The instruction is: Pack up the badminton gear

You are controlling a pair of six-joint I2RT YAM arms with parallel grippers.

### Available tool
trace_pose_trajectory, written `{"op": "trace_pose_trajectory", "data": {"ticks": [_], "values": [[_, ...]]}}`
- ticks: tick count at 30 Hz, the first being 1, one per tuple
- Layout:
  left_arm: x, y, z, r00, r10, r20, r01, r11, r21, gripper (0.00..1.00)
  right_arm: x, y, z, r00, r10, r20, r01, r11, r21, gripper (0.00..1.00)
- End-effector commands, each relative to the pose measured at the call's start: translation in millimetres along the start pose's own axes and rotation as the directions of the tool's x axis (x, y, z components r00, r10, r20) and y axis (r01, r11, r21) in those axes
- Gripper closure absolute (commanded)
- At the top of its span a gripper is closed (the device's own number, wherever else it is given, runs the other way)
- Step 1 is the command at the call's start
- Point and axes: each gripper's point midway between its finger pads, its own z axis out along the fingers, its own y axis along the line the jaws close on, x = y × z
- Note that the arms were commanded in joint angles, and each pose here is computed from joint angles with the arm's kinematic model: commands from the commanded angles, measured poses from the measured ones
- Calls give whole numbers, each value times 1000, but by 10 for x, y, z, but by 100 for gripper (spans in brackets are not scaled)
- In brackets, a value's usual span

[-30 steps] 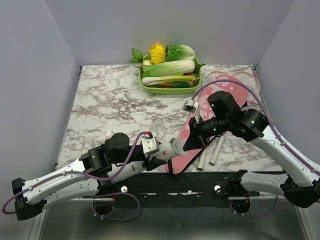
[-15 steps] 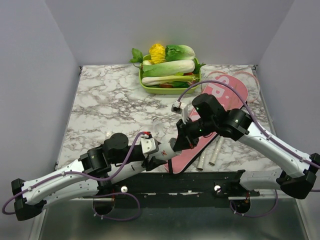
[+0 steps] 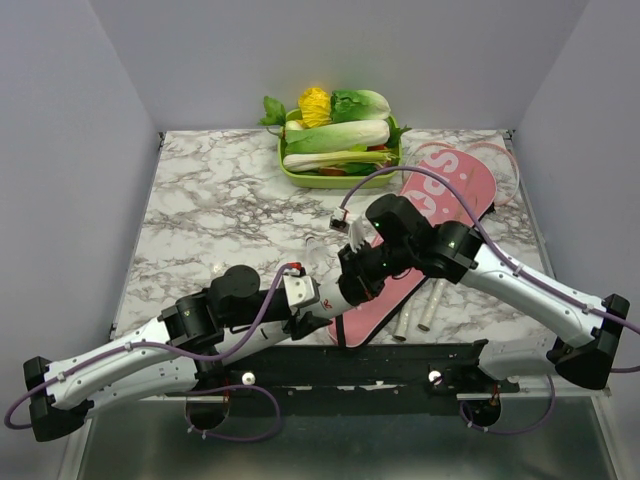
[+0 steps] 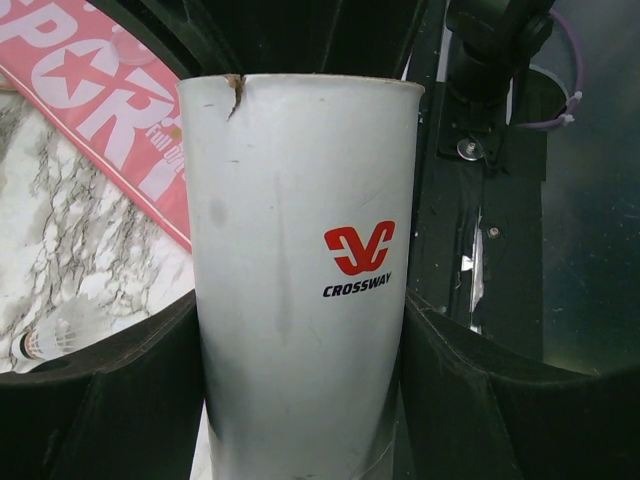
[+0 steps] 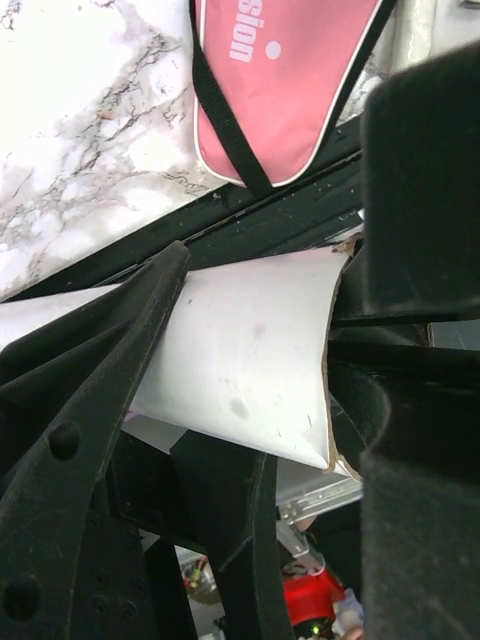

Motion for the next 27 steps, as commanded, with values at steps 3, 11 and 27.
{"op": "trace_pose_trajectory", "data": {"ticks": [3,11,27], "values": [[-88,-43,7,998,-46,30,46,999,12,100,-91,-76,-80,998,-29,50,24,996,83,72],[-10,80,14,999,-31,-12,30,998,-54,100,-384,9,-649,980,-106,170,65,971,229,57],[-82,410,-173,999,-22,28,29,966,-257,100,-922,-1125,-914,852,56,521,-343,812,473,49]]}}
